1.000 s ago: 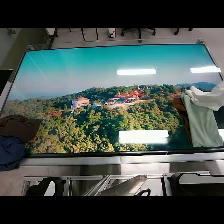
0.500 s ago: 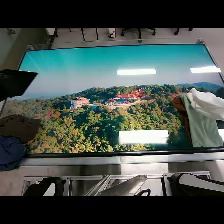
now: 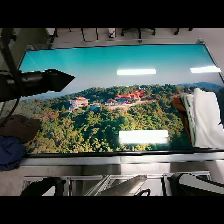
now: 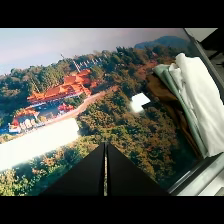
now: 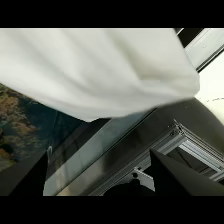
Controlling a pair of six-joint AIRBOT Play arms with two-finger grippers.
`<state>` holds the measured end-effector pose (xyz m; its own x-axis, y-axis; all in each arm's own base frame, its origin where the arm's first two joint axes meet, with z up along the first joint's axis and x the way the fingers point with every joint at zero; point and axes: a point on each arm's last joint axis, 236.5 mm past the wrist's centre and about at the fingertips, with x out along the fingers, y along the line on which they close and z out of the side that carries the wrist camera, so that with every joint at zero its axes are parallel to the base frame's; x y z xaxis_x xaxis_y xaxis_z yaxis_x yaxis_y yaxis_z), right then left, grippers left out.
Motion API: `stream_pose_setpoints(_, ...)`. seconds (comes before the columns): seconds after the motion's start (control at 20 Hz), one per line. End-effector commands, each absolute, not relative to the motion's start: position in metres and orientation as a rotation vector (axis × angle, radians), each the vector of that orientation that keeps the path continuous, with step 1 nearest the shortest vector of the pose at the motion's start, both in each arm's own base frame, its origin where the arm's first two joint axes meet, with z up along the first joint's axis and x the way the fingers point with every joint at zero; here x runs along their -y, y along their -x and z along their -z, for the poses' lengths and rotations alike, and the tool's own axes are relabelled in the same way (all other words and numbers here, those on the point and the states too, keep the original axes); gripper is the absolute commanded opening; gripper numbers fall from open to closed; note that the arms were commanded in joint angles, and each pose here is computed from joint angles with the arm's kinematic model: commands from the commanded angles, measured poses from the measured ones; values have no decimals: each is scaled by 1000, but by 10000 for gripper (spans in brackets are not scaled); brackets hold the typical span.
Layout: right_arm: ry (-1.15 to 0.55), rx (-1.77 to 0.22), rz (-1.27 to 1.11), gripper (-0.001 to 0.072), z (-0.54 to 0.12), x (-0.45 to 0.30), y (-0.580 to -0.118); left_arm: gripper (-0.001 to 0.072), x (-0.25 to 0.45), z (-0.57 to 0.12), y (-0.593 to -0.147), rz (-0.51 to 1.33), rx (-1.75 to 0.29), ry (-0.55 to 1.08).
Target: Fold the shirts.
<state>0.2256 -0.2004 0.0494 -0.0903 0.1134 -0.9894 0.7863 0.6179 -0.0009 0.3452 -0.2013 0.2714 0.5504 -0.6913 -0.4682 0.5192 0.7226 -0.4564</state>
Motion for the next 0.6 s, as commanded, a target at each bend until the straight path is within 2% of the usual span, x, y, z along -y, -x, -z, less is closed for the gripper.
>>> stream_pose_setpoints(0.0, -790, -1572, 617, 699, -45, 191, -235, 22, 211, -260, -357, 733, -691, 289)
stream_pose_setpoints(0.05, -803, -1563, 581, 613, -46, 184, -242, 22, 211, -259, -359, 730, -691, 290)
stream_pose_setpoints(0.1, -809, -1547, 514, 327, -48, 173, -254, 22, 212, -260, -361, 730, -687, 295)
stream_pose_setpoints(0.15, -811, -1512, 434, 106, -51, 160, -271, 22, 211, -261, -362, 727, -679, 300)
stream_pose_setpoints(0.25, -823, -1424, 282, 88, -62, 127, -308, 22, 211, -264, -364, 723, -667, 304)
stream_pose_setpoints(0.3, -795, -1392, 203, 51, -69, 108, -323, 22, 211, -263, -364, 724, -671, 303)
stream_pose_setpoints(0.35, -743, -1372, 138, 24, -75, 89, -335, 22, 212, -262, -362, 728, -677, 301)
stream_pose_setpoints(0.55, -438, -1258, -136, 24, -98, -23, -352, 22, 231, -244, -344, 768, -744, 301)
